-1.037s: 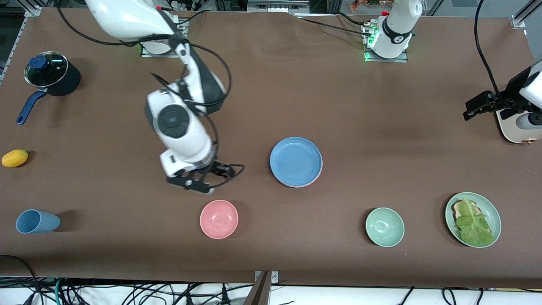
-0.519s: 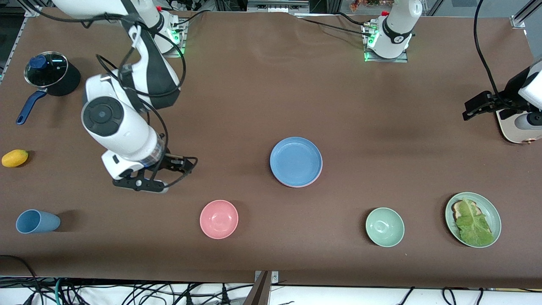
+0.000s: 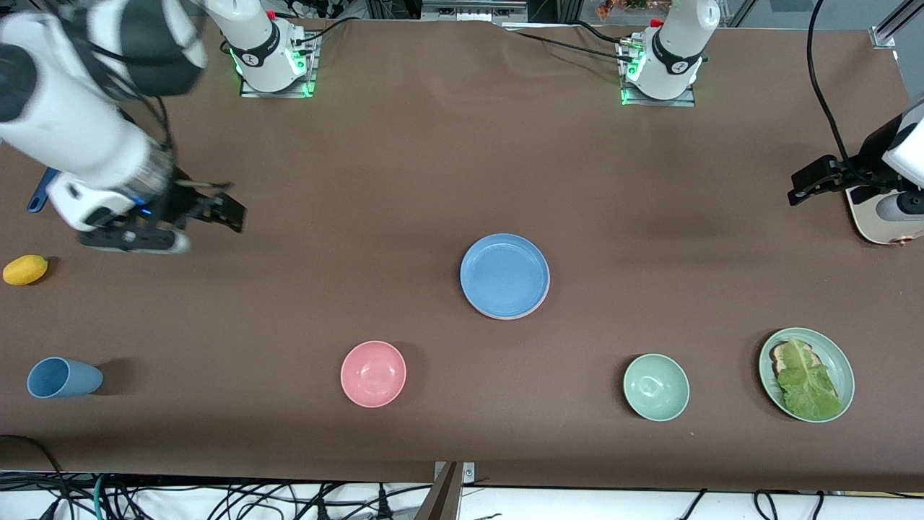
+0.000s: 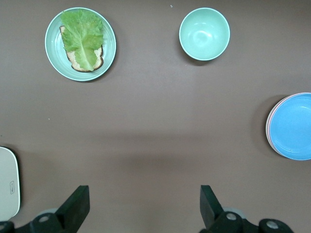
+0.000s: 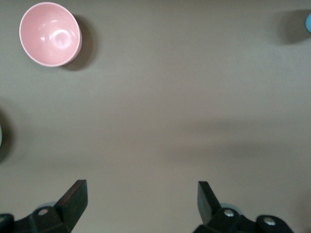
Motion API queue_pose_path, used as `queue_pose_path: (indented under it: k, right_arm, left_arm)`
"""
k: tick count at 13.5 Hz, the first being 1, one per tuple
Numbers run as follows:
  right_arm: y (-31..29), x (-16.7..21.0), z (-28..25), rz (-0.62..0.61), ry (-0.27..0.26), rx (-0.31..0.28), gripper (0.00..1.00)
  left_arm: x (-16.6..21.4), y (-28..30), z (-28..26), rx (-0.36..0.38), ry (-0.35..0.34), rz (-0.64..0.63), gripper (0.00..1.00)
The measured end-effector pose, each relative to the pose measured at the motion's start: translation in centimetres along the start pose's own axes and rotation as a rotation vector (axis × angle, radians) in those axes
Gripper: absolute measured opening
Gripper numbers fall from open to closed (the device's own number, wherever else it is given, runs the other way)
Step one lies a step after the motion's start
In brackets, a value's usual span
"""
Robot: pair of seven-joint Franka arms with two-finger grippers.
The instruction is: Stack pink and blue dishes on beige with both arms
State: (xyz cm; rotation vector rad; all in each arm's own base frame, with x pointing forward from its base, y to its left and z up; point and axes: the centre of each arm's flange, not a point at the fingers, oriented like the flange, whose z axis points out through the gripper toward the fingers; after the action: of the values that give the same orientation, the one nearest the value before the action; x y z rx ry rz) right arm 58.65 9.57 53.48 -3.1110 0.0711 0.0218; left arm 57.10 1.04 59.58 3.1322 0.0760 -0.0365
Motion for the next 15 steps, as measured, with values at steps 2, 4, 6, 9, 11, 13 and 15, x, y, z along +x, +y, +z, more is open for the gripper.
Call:
queue_pose_path:
  k: [2,4,6,9,11,13,15]
  right_arm:
    - [3.3,-0.6,-1.8,0.003,0.011,0.019,1.00]
    - [3.6,-0.9,-2.3,0.001,0.006,0.020,1.00]
    - [3.1,-1.1,-2.1,-0.008,-0.007,0.018,1.00]
    - [3.3,-1.1,-2.1,-0.014,-0.003,-0.011,1.00]
    - [3.4,-1.1,-2.2,-0.014,-0.001,-0.020,1.00]
    - [3.6,-1.0,-2.3,-0.012,0.002,-0.021,1.00]
    - [3.7,-1.0,-2.5,-0.011,0.007,-0.020,1.00]
  left_arm:
    - [0.0,0.0,0.0,0.000,0.000,0.000,1.00]
    - [0.0,0.0,0.0,0.000,0.000,0.000,1.00]
    - [0.0,0.0,0.0,0.000,0.000,0.000,1.00]
    - [0.0,0.0,0.0,0.000,0.000,0.000,1.00]
    - [0.0,0.0,0.0,0.000,0.000,0.001,1.00]
    - [0.0,0.0,0.0,0.000,0.000,0.002,1.00]
    - [0.0,0.0,0.0,0.000,0.000,0.003,1.00]
